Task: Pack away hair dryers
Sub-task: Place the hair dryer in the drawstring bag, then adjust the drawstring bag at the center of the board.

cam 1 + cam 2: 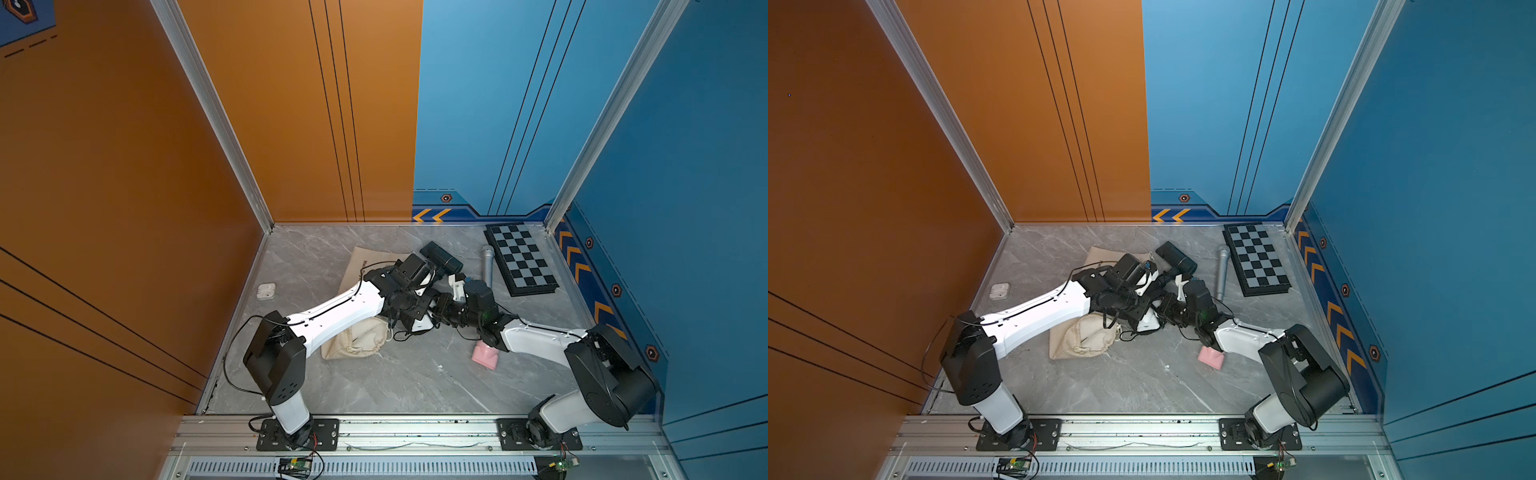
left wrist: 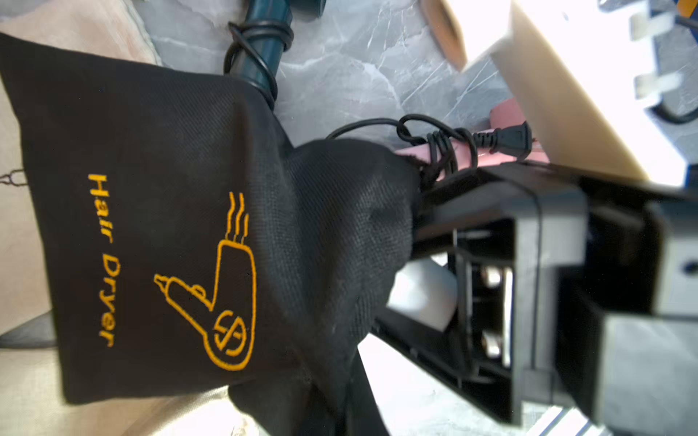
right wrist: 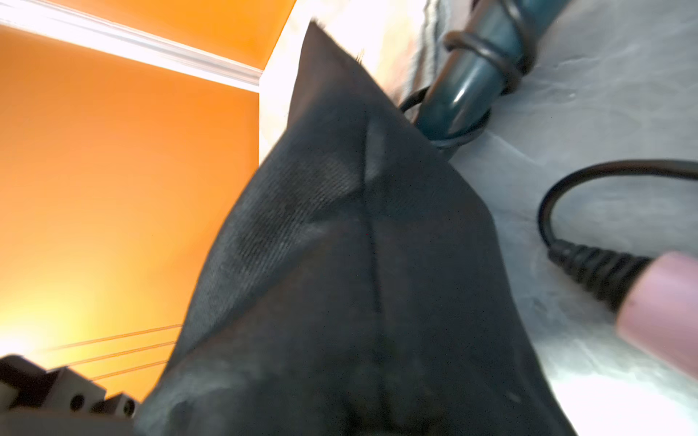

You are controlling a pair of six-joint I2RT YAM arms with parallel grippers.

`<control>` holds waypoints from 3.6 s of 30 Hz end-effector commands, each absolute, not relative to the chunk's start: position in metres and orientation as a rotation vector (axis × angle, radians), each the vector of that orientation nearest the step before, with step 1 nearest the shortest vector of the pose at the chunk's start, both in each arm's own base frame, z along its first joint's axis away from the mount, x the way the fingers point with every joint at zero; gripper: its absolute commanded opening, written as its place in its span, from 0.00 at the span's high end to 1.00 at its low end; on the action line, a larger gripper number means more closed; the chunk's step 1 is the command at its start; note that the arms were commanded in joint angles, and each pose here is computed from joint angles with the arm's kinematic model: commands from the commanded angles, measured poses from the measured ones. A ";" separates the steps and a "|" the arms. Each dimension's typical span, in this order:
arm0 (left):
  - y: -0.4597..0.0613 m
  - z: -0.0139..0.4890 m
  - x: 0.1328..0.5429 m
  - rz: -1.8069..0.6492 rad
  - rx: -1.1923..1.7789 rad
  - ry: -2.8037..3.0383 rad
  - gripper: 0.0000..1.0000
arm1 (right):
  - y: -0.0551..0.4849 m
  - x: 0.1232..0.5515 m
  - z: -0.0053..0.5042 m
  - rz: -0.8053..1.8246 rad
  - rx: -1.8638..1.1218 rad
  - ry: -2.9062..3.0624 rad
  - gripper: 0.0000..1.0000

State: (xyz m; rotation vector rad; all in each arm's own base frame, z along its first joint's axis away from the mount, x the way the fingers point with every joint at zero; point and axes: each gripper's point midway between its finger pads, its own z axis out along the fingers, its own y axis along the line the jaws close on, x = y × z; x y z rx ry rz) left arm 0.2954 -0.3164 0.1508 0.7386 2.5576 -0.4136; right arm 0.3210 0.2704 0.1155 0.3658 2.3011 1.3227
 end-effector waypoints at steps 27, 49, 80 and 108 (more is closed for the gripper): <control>-0.302 0.197 0.329 -0.512 0.536 2.506 1.00 | 0.277 0.327 0.122 1.119 0.390 2.263 0.27; -0.293 0.199 0.343 -0.539 0.435 2.524 1.00 | 0.228 0.281 0.153 0.826 0.090 2.294 0.17; -0.292 0.207 0.333 -0.567 0.439 2.511 1.00 | 0.268 0.357 0.144 0.684 -0.197 2.135 0.41; -0.204 0.254 0.341 -0.482 0.201 2.394 0.37 | 0.296 0.363 0.235 1.256 0.243 2.293 1.00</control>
